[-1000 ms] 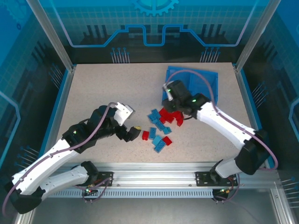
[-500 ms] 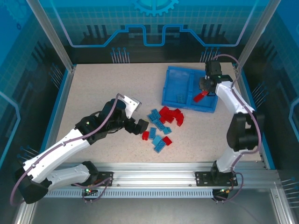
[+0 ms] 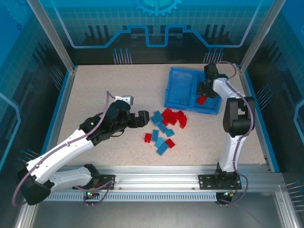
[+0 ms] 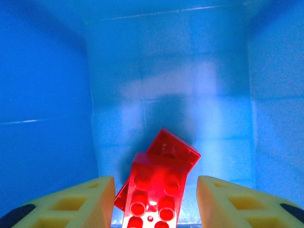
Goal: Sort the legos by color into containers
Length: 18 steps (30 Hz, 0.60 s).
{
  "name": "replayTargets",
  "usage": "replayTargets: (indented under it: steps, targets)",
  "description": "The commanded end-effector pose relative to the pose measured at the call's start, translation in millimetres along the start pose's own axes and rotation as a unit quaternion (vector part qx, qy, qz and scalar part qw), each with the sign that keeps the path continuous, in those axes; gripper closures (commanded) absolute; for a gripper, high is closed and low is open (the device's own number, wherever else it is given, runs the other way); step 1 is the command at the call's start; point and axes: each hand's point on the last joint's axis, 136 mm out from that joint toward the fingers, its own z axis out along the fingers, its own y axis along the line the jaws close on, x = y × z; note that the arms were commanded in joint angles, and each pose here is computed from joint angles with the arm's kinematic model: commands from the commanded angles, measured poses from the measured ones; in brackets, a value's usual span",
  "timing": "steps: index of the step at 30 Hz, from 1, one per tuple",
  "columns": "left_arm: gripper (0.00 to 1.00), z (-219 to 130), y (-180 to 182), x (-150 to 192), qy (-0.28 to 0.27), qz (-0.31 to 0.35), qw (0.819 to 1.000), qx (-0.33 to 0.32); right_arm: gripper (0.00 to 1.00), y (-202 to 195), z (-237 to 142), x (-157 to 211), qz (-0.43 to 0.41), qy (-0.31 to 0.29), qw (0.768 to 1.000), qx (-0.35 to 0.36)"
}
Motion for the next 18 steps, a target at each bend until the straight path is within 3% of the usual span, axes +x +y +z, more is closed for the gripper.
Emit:
replayTargets:
  steps: [1,6,11,18]
  targets:
    - [0.02,7.2,20.0,6.2,-0.01,-0.136,0.99,-0.044,0.51,-6.5,-22.9,-14.7,0.015,-0.018,1.0,-0.007]
    - [0.02,17.5,20.3,6.0,-0.008,-0.214,0.975,-0.063,0.53,-16.7,-59.9,-22.6,0.034,-0.05,0.998,-0.011]
    - [0.03,49.2,26.3,14.8,0.015,-0.297,0.949,-0.101,0.51,-16.6,-124.7,-18.7,0.051,-0.089,0.994,-0.048]
    - [0.04,109.1,2.5,30.7,0.103,-0.304,0.939,-0.126,0.39,36.5,-215.1,55.6,0.007,-0.051,0.974,-0.219]
